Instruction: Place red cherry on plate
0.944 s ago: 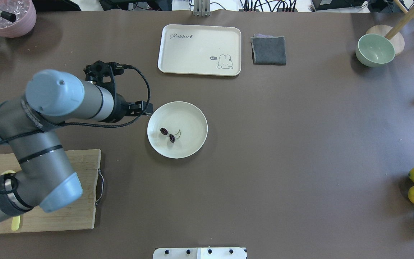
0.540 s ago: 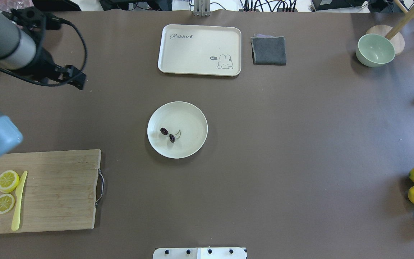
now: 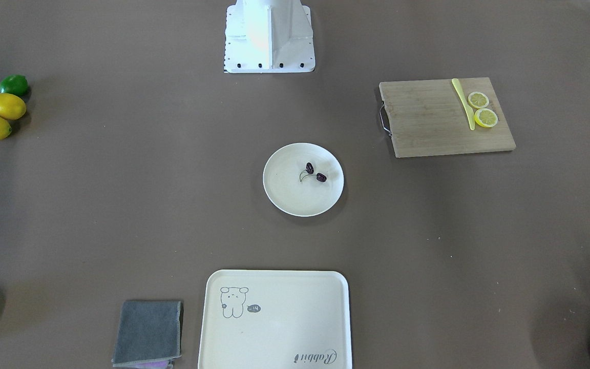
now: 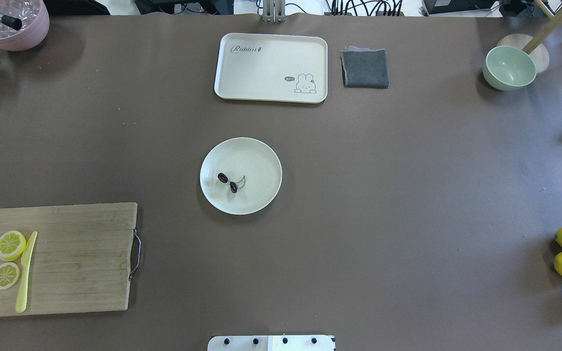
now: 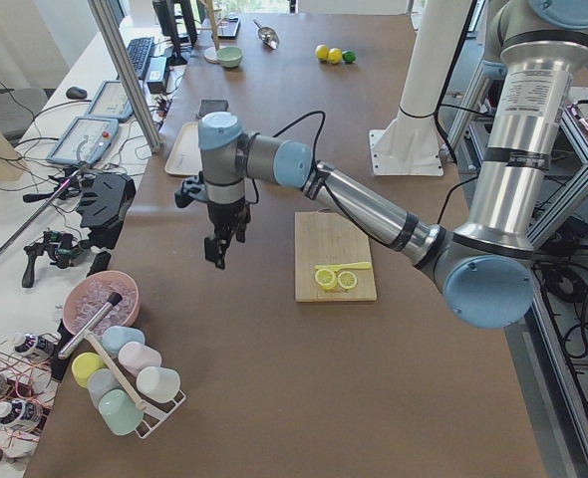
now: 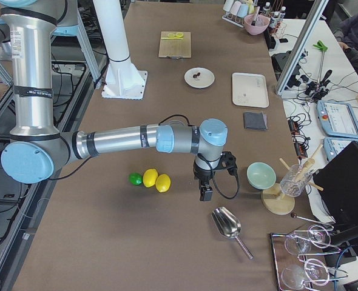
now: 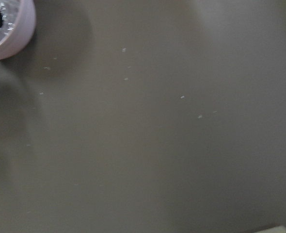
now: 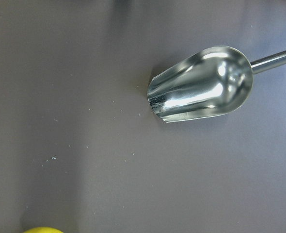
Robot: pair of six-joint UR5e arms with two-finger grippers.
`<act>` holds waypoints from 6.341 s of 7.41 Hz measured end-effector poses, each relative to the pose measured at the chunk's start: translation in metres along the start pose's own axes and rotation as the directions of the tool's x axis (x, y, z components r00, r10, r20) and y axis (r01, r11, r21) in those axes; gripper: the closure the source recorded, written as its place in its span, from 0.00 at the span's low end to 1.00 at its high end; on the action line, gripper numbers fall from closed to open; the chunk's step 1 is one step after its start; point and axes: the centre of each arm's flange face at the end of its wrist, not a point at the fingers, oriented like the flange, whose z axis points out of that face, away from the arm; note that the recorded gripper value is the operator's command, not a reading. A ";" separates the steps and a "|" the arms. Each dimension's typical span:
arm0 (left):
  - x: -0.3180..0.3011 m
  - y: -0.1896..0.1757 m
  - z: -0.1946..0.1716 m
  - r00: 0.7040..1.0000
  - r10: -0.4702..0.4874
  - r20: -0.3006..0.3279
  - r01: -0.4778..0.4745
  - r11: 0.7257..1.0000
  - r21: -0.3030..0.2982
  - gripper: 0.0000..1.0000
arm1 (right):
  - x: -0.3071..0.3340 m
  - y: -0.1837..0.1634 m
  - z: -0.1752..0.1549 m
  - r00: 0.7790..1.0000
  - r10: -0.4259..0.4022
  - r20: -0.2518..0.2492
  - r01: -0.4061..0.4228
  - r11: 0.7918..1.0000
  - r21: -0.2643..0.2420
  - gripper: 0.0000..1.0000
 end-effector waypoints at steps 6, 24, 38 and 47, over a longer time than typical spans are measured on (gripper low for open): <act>-0.089 0.154 0.082 0.929 -0.305 -0.209 0.312 0.950 0.003 0.01 | 0.011 0.004 -0.005 1.000 0.000 0.018 0.000 1.000 -0.018 0.00; -0.087 0.161 0.085 0.928 -0.315 -0.199 0.324 0.946 0.012 0.01 | -0.002 -0.003 -0.004 0.999 -0.028 0.033 0.028 0.999 -0.017 0.00; -0.087 0.158 0.082 0.930 -0.311 -0.198 0.321 0.947 0.019 0.01 | -0.006 -0.003 -0.001 0.998 -0.034 0.047 0.034 0.999 -0.018 0.00; -0.087 0.159 0.084 0.929 -0.312 -0.198 0.322 0.947 0.016 0.01 | -0.007 -0.004 -0.001 0.998 -0.036 0.048 0.037 0.999 -0.019 0.00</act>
